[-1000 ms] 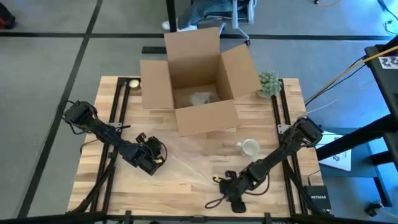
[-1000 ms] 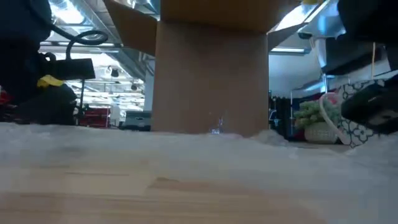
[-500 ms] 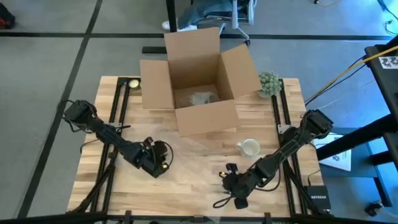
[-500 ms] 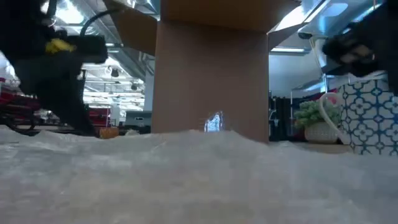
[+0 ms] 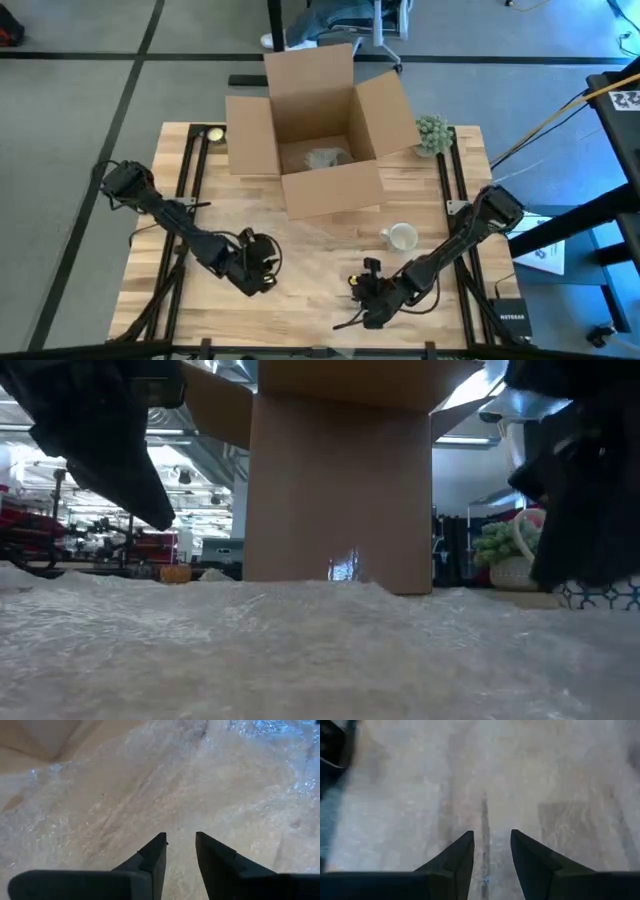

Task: Wrap mug
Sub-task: Prepare the transparent bubble wrap

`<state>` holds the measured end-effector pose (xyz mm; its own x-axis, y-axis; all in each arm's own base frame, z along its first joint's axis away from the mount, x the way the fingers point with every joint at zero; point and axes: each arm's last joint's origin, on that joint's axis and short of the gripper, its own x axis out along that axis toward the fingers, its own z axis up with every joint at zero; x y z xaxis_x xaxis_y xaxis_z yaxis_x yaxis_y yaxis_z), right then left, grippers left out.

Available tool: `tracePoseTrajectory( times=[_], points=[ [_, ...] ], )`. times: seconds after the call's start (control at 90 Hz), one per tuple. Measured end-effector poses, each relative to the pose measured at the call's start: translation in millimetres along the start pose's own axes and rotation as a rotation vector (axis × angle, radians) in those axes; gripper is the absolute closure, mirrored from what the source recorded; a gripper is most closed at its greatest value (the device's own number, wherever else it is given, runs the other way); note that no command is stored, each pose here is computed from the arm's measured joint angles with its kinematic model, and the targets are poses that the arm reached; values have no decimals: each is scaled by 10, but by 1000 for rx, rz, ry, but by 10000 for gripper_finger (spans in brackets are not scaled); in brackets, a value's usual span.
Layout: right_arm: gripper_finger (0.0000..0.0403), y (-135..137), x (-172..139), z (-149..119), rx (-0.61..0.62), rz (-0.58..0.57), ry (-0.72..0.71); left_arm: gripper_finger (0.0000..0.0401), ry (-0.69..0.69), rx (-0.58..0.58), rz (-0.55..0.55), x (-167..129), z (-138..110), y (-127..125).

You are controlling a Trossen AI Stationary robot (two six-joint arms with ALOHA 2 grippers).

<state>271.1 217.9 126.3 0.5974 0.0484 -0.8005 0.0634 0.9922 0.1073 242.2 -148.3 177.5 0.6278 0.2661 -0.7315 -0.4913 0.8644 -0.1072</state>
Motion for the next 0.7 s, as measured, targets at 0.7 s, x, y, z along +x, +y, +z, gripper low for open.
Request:
tracePoseTrajectory(
  times=[0.7],
  points=[
    [156,-45,134,-21,38,-65,-26,313,-58,13,-35,1,44,-54]
  ],
)
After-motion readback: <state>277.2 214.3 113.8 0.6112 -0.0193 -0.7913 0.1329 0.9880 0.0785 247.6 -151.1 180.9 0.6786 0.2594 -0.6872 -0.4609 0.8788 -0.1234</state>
